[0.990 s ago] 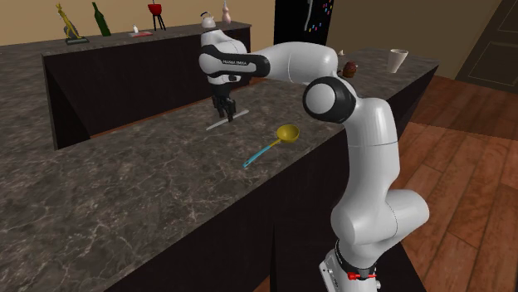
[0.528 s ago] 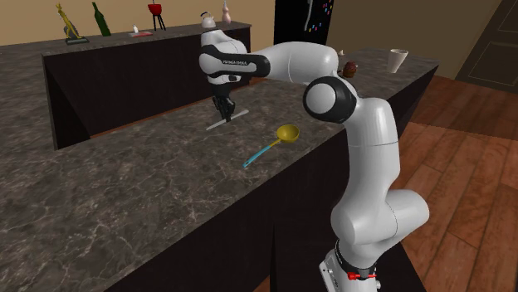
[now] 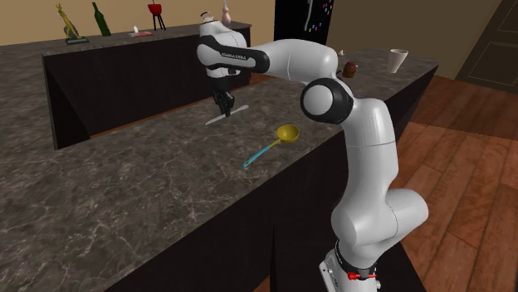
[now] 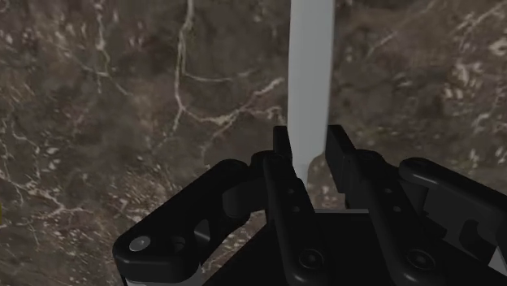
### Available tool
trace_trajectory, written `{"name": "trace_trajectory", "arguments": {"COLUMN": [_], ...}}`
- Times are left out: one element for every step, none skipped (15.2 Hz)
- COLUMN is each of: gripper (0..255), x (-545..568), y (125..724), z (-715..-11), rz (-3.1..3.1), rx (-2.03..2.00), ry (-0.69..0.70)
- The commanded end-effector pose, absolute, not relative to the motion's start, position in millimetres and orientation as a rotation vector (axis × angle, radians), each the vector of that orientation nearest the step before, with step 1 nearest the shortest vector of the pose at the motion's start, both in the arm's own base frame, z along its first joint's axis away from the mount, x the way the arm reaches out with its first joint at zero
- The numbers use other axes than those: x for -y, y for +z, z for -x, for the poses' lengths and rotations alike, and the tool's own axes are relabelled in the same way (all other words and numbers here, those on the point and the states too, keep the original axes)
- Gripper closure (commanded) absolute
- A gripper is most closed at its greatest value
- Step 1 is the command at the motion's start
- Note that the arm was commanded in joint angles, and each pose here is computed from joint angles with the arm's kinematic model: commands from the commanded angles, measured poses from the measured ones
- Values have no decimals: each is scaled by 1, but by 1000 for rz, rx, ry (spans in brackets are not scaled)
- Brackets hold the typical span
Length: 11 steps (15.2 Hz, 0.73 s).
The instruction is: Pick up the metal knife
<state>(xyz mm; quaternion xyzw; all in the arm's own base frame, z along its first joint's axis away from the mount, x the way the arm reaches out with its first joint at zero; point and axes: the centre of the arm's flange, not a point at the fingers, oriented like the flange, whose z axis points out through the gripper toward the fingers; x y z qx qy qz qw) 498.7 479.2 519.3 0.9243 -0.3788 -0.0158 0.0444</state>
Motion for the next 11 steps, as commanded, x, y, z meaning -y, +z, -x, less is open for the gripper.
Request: {"name": "trace_trajectory", "arguments": {"gripper": [255, 255, 255, 255, 255, 255, 255, 255, 255, 255, 255], "x": [-479, -479, -479, -479, -479, -479, -479, -479, -479, -479, -479], "y": [529, 534, 539, 545, 550, 555, 560, 566, 571, 572, 572], "z": [-498, -498, -498, -498, -498, -498, -498, -498, -498, -498, -498], "rz": [-2824, -2824, -2824, -2824, -2824, -2824, -2824, -2824, -2824, -2824, -2824], "rx": [1157, 1157, 1157, 1157, 1157, 1157, 1157, 1157, 1157, 1157, 1157], "ry": [-49, -49, -49, -49, -49, -49, -49, -49, -49, -49, -49]}}
